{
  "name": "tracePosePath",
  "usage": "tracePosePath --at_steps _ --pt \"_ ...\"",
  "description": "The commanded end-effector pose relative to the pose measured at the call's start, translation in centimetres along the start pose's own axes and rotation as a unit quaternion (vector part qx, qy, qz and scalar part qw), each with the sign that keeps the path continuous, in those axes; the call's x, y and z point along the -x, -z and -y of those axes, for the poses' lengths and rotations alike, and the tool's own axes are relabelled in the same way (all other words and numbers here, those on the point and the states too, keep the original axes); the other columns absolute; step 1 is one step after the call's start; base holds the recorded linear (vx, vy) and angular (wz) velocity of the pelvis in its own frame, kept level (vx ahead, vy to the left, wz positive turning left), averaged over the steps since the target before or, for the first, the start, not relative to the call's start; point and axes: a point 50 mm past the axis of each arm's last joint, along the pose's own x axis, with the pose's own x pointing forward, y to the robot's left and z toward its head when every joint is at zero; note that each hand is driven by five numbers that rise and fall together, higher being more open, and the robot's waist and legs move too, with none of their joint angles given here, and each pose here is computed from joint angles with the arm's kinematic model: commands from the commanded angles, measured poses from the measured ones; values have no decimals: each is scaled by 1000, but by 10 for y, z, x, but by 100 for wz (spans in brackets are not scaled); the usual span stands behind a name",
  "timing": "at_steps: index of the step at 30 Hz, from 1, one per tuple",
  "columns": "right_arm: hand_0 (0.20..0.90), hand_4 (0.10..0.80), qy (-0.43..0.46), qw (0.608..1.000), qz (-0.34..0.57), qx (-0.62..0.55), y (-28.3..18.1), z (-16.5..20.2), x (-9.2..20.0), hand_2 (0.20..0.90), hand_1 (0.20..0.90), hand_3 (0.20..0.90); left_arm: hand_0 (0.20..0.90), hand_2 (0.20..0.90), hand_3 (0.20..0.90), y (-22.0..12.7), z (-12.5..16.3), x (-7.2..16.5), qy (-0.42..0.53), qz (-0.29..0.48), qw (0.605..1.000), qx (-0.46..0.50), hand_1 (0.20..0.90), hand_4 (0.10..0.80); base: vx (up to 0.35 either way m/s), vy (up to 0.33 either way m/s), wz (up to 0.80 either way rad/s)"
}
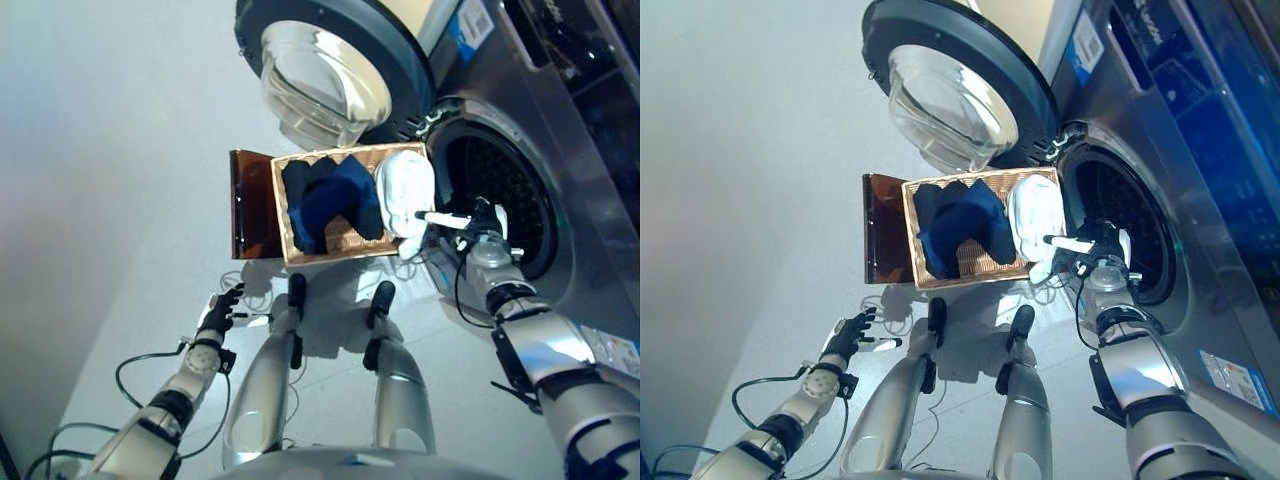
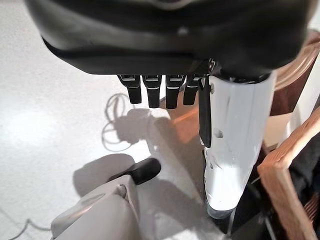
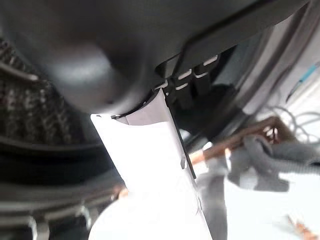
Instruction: Pick up the clothes and place them into the washing machine
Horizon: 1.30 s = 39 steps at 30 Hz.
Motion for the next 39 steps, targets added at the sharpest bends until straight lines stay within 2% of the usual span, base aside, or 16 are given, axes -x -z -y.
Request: tracePosePath --at_steps 1,5,13,21,26,32,39 --pt "900 800 17 998 65 5 -24 2 -1 900 900 900 900 900 900 28 -11 12 -28 -34 999 -10 900 800 46 5 4" --pt "900 800 5 998 62 21 -22 -6 1 900 900 900 900 900 900 26 -12 10 -29 -29 999 -11 900 800 31 9 2" --pt "900 800 28 995 62 70 -31 1 -3 900 900 900 900 900 900 18 -9 9 -24 -12 1000 -7 900 800 31 6 4" --pt "900 800 111 982 87 124 -77 33 -9 900 900 900 900 900 900 -14 -14 3 -44 55 997 18 900 800 -5 18 9" --pt "900 800 172 969 78 159 -90 57 -9 900 900 900 900 900 900 -32 -10 -2 -60 80 995 21 900 800 -26 35 23" --pt "900 800 225 949 64 211 -87 77 -8 900 900 900 900 900 900 -46 -10 -2 -75 102 991 40 900 800 -13 43 18" --pt "900 800 233 943 51 232 -76 81 -8 900 900 900 900 900 900 -50 -6 1 -69 119 990 36 900 800 -1 44 7"
